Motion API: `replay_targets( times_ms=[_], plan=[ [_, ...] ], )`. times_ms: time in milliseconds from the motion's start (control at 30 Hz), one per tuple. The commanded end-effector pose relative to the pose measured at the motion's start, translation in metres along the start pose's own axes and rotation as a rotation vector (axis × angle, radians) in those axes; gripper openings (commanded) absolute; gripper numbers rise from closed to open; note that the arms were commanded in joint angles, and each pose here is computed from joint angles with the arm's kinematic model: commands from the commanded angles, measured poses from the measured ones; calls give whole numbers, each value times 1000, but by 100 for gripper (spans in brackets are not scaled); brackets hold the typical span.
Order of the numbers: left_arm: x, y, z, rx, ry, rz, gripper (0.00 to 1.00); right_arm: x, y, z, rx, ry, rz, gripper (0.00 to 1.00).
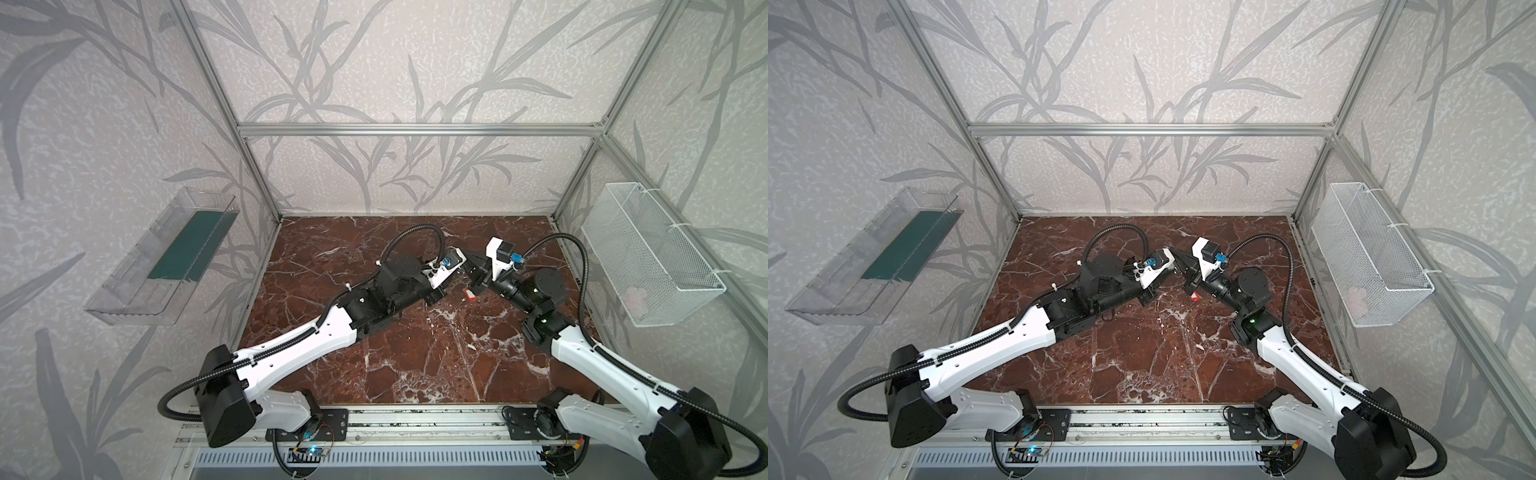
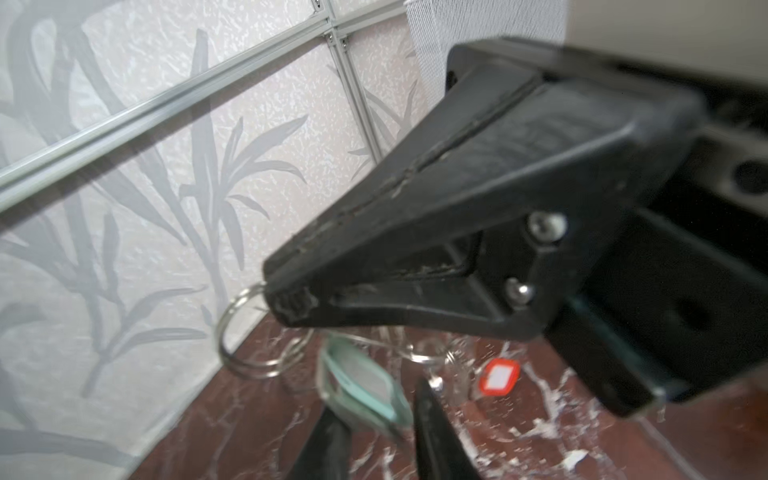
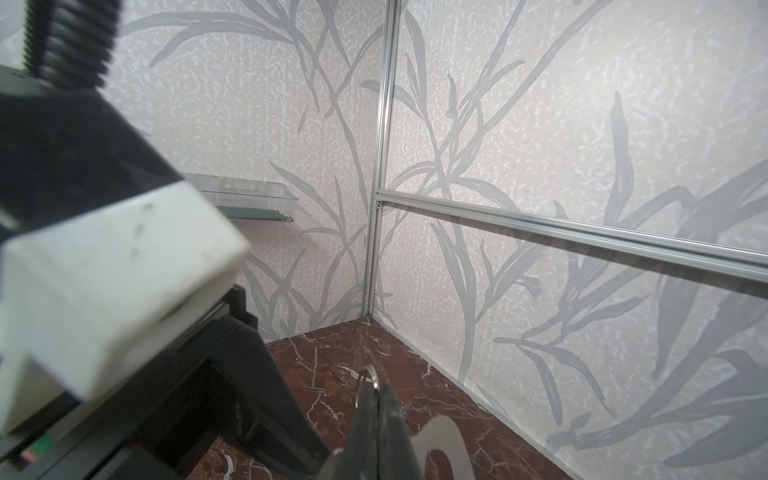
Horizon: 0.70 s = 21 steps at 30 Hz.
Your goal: Put the keys on the keyring
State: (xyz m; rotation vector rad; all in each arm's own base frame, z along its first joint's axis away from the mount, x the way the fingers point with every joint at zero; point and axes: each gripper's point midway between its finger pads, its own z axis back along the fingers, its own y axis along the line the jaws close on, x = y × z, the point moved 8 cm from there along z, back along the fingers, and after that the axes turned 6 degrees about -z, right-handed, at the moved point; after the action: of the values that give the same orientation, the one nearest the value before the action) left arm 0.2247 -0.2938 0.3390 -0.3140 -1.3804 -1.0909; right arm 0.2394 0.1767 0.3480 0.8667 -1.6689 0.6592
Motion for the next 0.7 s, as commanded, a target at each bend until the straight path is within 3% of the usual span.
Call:
replay_targets(
  times_ms=[0,233,400,667],
  plan=[
    [5,8,11,76,-32,-8,40,9,2,1,7,-59,23,0],
    [-2,32,45,81,-50,22,44,0,5,2,59,-53,28,0],
    [6,49,57,-63,-80,64,42,-4,8,2,133,-55,30,0],
    [16,48,50,-269,-78,42,39,-2,16,3,230,-68,40,0]
  ],
)
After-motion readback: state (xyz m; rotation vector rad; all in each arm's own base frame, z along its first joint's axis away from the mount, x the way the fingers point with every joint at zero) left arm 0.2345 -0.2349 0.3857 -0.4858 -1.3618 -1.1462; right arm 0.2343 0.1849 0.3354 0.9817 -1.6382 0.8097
